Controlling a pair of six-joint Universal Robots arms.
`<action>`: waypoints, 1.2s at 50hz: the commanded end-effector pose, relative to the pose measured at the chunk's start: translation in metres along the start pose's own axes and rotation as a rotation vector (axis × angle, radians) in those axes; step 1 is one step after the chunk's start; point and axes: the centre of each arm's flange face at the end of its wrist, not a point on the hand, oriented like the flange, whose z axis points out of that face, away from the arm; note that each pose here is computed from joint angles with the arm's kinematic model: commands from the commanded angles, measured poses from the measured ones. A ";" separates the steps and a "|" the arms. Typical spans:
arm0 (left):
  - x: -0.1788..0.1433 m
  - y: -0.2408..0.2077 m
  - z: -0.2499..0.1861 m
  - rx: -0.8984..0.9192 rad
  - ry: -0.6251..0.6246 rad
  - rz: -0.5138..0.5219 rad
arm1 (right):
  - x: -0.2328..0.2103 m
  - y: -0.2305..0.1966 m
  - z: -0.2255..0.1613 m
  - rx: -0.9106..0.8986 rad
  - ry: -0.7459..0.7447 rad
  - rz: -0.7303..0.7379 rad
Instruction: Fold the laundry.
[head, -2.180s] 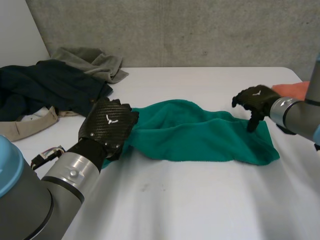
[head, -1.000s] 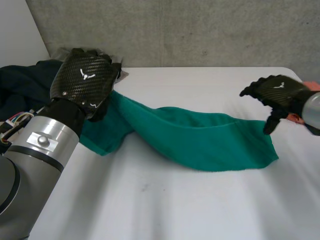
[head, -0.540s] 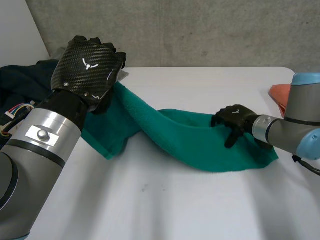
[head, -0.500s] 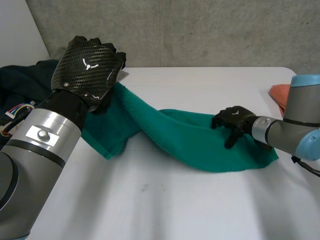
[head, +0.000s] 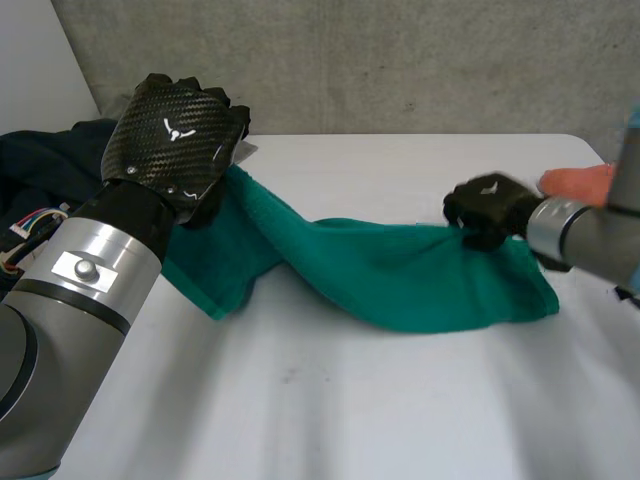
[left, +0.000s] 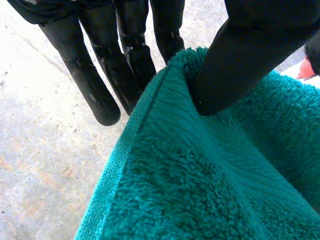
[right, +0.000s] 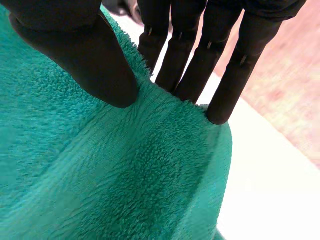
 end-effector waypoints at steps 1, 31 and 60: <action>0.003 0.008 -0.004 -0.034 0.013 0.000 | 0.016 -0.042 -0.086 -0.055 0.078 -0.116; -0.084 0.019 0.171 0.233 -0.386 0.367 | 0.085 -0.115 -0.034 0.472 0.757 -0.442; 0.032 0.168 0.033 -0.292 0.013 0.172 | -0.021 0.052 -0.027 -0.029 0.300 -0.185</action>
